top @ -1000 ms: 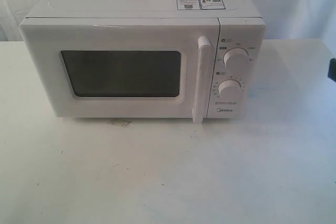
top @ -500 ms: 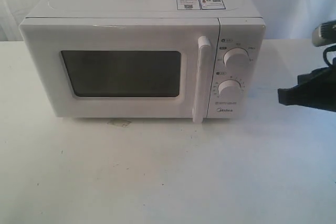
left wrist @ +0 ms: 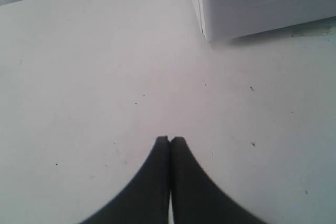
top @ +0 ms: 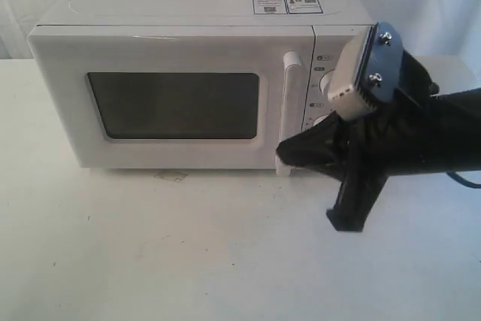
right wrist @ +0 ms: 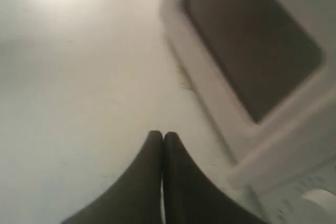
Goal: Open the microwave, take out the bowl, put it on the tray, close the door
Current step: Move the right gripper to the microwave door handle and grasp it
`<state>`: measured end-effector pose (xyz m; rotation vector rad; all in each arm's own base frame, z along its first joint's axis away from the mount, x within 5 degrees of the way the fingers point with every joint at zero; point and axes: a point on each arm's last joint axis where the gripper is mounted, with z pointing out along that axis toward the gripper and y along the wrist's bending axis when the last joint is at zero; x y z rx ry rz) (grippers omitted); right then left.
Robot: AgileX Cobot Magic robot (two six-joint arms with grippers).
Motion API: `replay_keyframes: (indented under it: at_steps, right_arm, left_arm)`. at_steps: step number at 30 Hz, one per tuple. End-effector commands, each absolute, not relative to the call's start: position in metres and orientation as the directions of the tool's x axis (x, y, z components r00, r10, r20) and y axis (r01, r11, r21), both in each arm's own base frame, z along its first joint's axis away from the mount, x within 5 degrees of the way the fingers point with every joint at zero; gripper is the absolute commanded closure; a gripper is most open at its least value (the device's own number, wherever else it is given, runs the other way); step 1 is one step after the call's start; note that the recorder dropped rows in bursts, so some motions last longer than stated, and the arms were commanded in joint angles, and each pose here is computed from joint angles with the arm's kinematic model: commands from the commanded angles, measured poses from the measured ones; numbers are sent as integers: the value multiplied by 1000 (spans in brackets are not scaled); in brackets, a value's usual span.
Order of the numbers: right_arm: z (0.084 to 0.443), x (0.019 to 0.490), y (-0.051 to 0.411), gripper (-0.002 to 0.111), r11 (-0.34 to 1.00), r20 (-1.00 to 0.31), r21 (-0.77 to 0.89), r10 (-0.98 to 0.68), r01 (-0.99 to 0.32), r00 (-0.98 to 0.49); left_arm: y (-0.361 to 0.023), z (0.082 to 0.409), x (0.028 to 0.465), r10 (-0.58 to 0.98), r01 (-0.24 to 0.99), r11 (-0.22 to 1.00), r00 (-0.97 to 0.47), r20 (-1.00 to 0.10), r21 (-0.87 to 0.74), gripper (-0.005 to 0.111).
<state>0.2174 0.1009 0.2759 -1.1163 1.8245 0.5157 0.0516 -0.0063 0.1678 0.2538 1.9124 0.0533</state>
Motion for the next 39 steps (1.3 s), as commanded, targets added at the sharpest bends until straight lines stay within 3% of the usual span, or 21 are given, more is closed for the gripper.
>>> replay_keyframes:
  at_steps: [1,6,11,17,20,26,30,35,39]
  right_arm:
    - [274,236,85,108,649,-849,-175,-480,-741,-220]
    - [264,252,68,108,703,-846,-87,-426,-706,-321]
    - [265,266,64,108,581,-861,37,-395,-813,-321]
    - [262,286,56,108,536,-864,103,-369,-838,-343]
    - [262,288,58,108,493,-872,74,-390,-867,-296]
    - [264,296,56,107,571,-887,60,-346,-819,-306]
    - [264,296,56,91,573,-889,63,-340,-817,-307]
    - [265,297,55,51,590,-891,60,-332,-805,-309]
    - [268,299,56,46,595,-909,43,-310,-803,-279]
  left_arm:
    - [-7,167,51,197,152,976,-329,-923,154,107]
    - [-7,167,51,195,151,977,-330,-924,152,107]
    - [-7,167,51,195,151,977,-330,-924,152,107]
    - [-7,167,51,195,151,977,-330,-924,152,107]
    - [-7,167,51,195,151,977,-330,-924,152,107]
    - [-7,167,51,195,151,977,-330,-924,152,107]
    - [-7,167,51,195,151,977,-330,-924,152,107]
    - [-7,167,51,195,151,977,-330,-924,152,107]
    - [-7,167,51,195,151,977,-330,-924,152,107]
